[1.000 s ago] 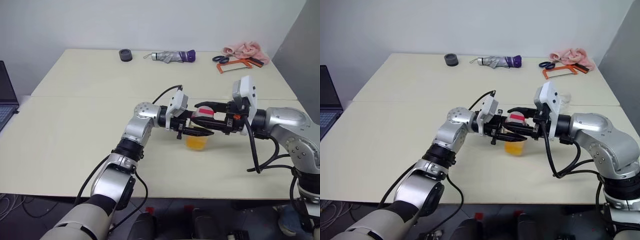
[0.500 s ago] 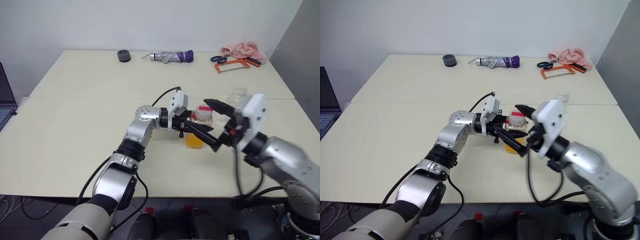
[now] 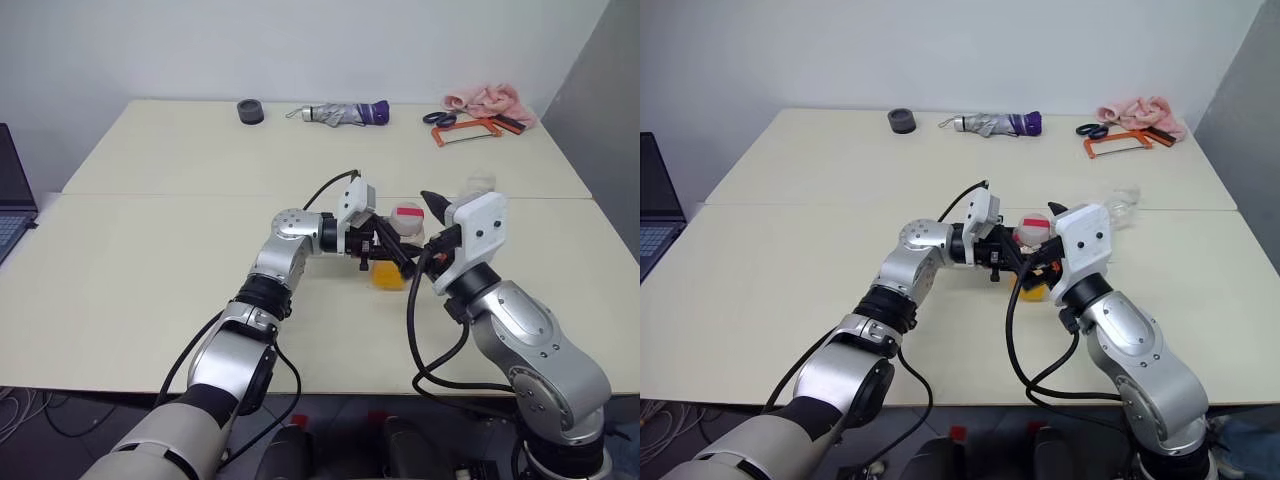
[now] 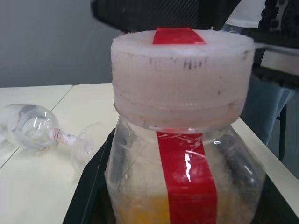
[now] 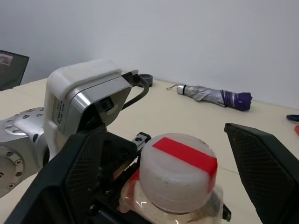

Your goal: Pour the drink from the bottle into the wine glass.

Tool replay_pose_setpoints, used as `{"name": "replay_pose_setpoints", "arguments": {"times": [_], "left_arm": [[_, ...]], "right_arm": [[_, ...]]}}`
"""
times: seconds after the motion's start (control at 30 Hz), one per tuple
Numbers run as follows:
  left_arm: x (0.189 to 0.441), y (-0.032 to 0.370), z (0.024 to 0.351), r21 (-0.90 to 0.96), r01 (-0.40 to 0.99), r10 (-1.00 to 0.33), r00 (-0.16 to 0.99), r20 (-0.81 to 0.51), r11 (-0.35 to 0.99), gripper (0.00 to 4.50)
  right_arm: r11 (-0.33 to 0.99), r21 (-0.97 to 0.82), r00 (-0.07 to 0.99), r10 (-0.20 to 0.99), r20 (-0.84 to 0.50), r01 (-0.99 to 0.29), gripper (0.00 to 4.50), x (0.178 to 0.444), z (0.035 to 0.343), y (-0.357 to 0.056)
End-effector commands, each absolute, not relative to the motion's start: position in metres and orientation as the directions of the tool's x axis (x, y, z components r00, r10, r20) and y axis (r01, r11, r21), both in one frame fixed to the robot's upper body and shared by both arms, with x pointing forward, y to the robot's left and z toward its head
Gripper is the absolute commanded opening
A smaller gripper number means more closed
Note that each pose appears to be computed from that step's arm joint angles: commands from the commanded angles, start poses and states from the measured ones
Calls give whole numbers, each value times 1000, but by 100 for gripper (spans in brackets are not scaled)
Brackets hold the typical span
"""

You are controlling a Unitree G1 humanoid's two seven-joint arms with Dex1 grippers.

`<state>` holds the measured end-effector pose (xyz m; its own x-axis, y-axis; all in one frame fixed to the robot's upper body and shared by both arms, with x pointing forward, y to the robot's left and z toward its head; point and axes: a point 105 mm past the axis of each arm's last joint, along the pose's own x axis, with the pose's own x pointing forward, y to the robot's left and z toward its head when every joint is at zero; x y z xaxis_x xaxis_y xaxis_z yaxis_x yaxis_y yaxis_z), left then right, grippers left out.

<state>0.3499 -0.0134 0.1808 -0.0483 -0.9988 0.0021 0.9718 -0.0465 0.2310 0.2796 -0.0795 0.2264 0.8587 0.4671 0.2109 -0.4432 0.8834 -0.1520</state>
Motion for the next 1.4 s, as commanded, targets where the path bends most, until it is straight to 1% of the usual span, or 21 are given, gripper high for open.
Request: {"name": "replay_pose_setpoints", "arguments": {"times": [0.03, 0.13, 0.4, 0.5, 0.67, 0.7, 0.77, 0.83, 0.93, 0.97, 1.03, 1.07, 1.1, 1.17, 1.23, 1.3, 1.33, 1.4], "left_arm": [[349, -17, 200, 304, 951, -998, -62, 26, -51, 182], [350, -16, 199, 308, 950, -998, -54, 26, -44, 182], [351, -17, 198, 315, 948, -999, -45, 25, -35, 182], [351, -16, 198, 316, 948, -999, -42, 26, -32, 182], [351, -15, 198, 314, 949, -999, -42, 23, -33, 182], [351, -15, 197, 312, 949, -999, -46, 20, -37, 182], [350, -14, 197, 309, 950, -998, -57, 13, -50, 182], [349, -13, 197, 308, 949, -997, -74, 1, -70, 182], [347, -8, 198, 314, 942, -993, -111, -27, -114, 182], [346, -6, 199, 321, 938, -991, -125, -40, -131, 182], [344, -3, 201, 337, 927, -987, -150, -62, -162, 181], [343, -3, 202, 346, 922, -985, -160, -68, -173, 181], [342, -3, 203, 351, 919, -984, -167, -69, -180, 180], [341, -3, 205, 359, 916, -983, -170, -62, -181, 180], [342, -4, 207, 363, 916, -985, -165, -50, -171, 180], [342, -4, 208, 363, 920, -988, -149, -33, -151, 180], [343, -4, 207, 361, 921, -989, -144, -30, -145, 179], [343, -3, 206, 359, 923, -990, -135, -28, -136, 178]], "right_arm": [[901, -171, 870, 431, 238, -399, 431, 278, 231, -85], [911, -163, 877, 410, 251, -380, 431, 279, 233, -88], [918, -126, 882, 397, 254, -377, 431, 282, 232, -84], [917, -123, 882, 399, 252, -380, 372, 283, 231, -83], [903, -127, 867, 430, 253, -410, 194, 281, 231, -78], [888, -129, 851, 460, 252, -442, 186, 280, 231, -75], [842, -145, 806, 540, 242, -520, 187, 275, 230, -66], [751, -176, 720, 661, 213, -637, 187, 267, 228, -56], [545, -201, 532, 838, 120, -814, 187, 260, 226, -54], [478, -186, 470, 878, 89, -858, 187, 259, 228, -56], [388, -139, 385, 922, 51, -911, 187, 266, 237, -63], [369, -133, 368, 929, 31, -920, 187, 271, 241, -67], [365, -130, 366, 930, 18, -922, 187, 277, 244, -71], [331, -103, 333, 943, -3, -938, 187, 279, 249, -76], [339, -122, 343, 939, -16, -933, 187, 280, 251, -80], [407, -148, 409, 912, 16, -902, 262, 286, 253, -87], [431, -148, 431, 902, 35, -890, 288, 286, 255, -90], [461, -152, 457, 887, 65, -874, 362, 282, 257, -93]]}}
